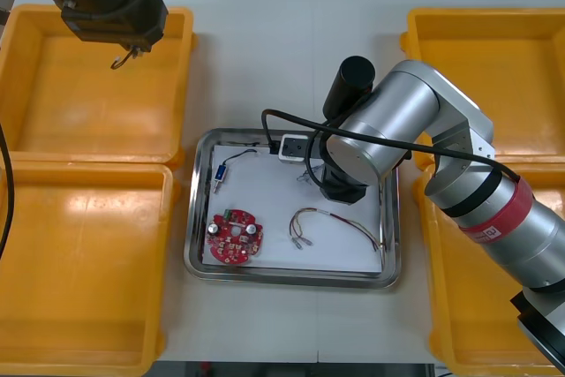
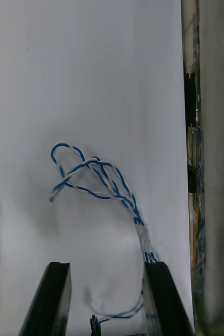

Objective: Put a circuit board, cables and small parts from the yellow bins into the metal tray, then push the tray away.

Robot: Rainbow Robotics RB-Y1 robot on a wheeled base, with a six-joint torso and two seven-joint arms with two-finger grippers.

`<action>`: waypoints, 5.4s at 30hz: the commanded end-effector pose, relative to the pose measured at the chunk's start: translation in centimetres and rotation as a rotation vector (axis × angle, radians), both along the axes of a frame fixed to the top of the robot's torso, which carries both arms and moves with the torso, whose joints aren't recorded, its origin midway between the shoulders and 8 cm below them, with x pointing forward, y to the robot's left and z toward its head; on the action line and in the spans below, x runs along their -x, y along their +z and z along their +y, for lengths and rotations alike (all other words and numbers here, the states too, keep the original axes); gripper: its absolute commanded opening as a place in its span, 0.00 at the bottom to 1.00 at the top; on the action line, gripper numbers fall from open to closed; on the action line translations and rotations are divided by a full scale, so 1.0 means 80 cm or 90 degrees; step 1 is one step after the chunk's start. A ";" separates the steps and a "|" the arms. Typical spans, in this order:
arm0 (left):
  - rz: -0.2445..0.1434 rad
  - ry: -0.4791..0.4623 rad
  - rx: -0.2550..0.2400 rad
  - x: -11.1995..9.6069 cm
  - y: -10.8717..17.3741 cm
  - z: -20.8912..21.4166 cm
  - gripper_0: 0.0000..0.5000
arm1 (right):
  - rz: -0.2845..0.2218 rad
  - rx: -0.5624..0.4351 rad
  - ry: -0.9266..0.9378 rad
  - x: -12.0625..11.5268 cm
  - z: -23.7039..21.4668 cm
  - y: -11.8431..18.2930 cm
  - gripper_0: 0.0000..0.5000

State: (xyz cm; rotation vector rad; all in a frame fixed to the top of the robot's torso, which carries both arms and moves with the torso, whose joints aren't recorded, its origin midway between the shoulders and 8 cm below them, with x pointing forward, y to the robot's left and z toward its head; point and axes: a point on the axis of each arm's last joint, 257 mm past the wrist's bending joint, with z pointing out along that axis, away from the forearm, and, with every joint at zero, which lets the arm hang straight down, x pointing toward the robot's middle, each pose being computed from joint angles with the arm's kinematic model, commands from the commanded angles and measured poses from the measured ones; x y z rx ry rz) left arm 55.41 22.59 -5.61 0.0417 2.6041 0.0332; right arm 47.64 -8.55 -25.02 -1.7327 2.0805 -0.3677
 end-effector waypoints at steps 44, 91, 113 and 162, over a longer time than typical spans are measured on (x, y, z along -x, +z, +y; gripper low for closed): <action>-0.002 -0.006 0.019 0.010 0.002 -0.023 0.00 | -0.065 -0.246 -0.273 -0.001 -0.095 0.242 1.00; 0.013 -0.190 0.015 0.095 -0.153 -0.192 0.00 | 0.008 -0.412 -0.811 0.096 -0.442 0.178 1.00; 0.018 -0.185 -0.021 0.112 -0.246 -0.202 0.00 | 0.010 -0.377 -0.789 0.136 -0.414 0.149 1.00; 0.016 -0.039 -0.017 0.088 -0.070 -0.062 1.00 | -0.003 -0.389 -0.743 0.136 -0.373 0.161 1.00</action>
